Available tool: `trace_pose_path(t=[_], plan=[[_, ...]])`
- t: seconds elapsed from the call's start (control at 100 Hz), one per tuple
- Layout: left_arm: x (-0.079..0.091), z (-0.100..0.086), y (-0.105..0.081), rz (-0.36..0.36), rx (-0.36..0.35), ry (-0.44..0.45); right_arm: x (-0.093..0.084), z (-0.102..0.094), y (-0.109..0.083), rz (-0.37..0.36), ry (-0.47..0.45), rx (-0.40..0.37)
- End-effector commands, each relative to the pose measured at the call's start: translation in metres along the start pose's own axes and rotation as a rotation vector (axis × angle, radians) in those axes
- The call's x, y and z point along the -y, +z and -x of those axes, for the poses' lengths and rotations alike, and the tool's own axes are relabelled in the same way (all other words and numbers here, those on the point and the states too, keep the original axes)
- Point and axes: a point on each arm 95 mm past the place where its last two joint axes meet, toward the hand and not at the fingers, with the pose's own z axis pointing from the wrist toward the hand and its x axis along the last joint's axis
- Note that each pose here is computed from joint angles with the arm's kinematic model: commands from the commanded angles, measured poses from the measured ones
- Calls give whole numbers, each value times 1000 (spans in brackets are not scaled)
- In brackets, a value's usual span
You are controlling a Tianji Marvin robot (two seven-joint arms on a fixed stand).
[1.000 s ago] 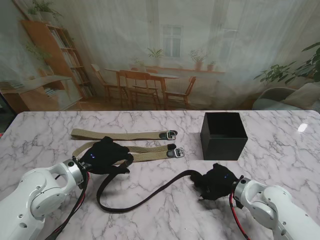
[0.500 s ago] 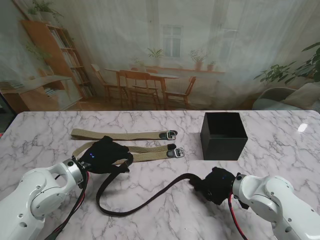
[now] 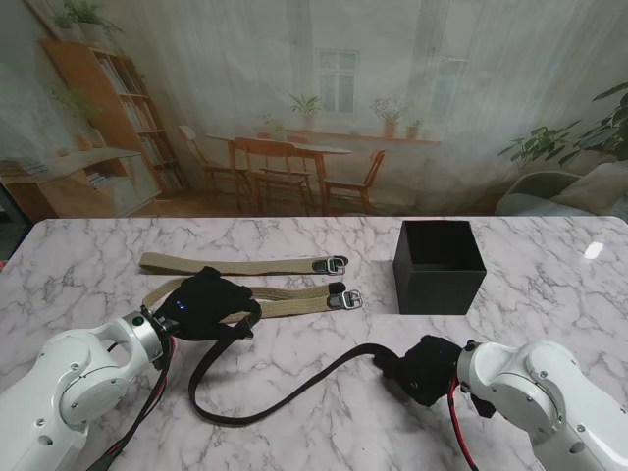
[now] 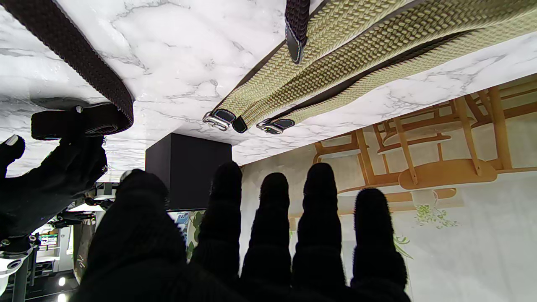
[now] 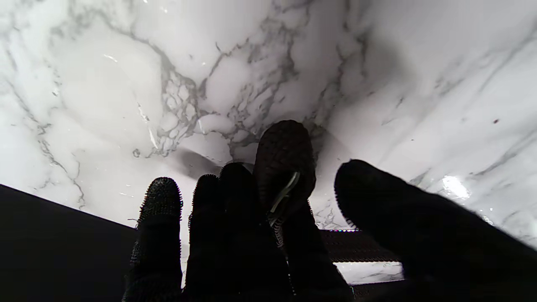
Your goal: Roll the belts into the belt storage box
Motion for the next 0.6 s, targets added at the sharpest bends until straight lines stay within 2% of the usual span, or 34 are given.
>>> trace_pose_path(t=[0.0, 0.23, 0.48, 0.59], plan=[[-3, 0, 0, 16, 3, -4, 9, -2, 3, -15, -38, 0], [-4, 0, -1, 19, 8, -6, 8, -4, 2, 1, -139, 24], [-5, -1, 0, 23, 7, -6, 8, -4, 3, 15, -142, 4], [-5, -1, 0, 22, 7, -7, 7, -4, 2, 19, -171, -3]])
